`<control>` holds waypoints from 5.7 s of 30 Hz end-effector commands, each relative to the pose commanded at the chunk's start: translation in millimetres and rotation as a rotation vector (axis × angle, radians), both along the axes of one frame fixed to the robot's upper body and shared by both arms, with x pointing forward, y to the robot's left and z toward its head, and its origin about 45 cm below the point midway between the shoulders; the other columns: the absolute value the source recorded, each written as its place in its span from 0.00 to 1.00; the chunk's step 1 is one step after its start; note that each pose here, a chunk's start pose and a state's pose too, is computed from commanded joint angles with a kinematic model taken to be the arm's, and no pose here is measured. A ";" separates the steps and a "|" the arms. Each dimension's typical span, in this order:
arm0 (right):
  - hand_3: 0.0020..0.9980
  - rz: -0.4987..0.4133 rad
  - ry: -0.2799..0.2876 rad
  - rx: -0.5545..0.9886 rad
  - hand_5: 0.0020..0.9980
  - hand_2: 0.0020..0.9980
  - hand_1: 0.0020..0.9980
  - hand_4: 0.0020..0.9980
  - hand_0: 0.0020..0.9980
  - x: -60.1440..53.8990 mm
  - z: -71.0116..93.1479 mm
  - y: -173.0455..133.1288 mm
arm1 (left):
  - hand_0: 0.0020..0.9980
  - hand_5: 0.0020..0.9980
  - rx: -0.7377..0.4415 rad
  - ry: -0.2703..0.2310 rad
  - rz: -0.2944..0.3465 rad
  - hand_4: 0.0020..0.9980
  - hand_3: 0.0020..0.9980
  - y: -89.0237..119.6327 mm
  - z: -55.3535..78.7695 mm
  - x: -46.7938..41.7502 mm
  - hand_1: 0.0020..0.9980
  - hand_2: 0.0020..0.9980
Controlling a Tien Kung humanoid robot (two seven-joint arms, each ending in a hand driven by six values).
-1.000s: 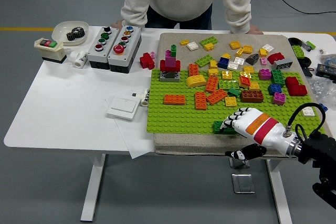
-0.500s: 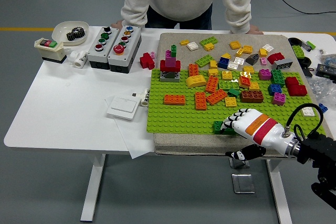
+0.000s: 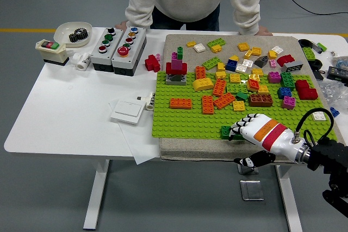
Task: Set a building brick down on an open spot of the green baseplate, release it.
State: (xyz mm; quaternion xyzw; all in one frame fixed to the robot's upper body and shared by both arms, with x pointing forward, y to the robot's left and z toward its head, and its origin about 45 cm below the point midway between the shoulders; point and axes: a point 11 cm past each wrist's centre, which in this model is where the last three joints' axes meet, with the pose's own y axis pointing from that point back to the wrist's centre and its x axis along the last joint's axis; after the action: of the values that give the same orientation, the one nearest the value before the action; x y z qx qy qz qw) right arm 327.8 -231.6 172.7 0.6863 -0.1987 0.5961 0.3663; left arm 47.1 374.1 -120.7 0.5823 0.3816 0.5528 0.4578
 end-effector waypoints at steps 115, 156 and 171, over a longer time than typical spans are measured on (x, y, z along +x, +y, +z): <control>0.60 -0.451 -0.024 -0.179 0.49 0.70 0.63 0.87 0.66 131.6 8.8 -60.7 | 0.75 0.75 0.011 0.009 -0.004 0.79 0.69 4.1 1.4 1.6 0.76 0.79; 0.52 -0.416 -0.089 -0.139 0.56 0.51 0.40 0.73 0.24 127.6 16.3 -66.3 | 0.76 0.75 0.008 0.000 -0.003 0.79 0.69 3.1 1.7 5.4 0.76 0.80; 0.52 -0.345 -0.147 -0.109 0.57 0.51 0.40 0.70 0.24 116.5 41.2 -61.2 | 0.75 0.75 0.009 0.002 0.000 0.79 0.69 3.4 1.4 3.4 0.76 0.79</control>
State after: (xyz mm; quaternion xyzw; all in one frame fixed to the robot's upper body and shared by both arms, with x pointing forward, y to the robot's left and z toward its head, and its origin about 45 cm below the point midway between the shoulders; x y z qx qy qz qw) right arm 444.4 -292.8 213.9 0.5757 -0.3070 0.5831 0.4841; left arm 50.5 377.5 -119.3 0.5848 0.3798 0.5539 0.4549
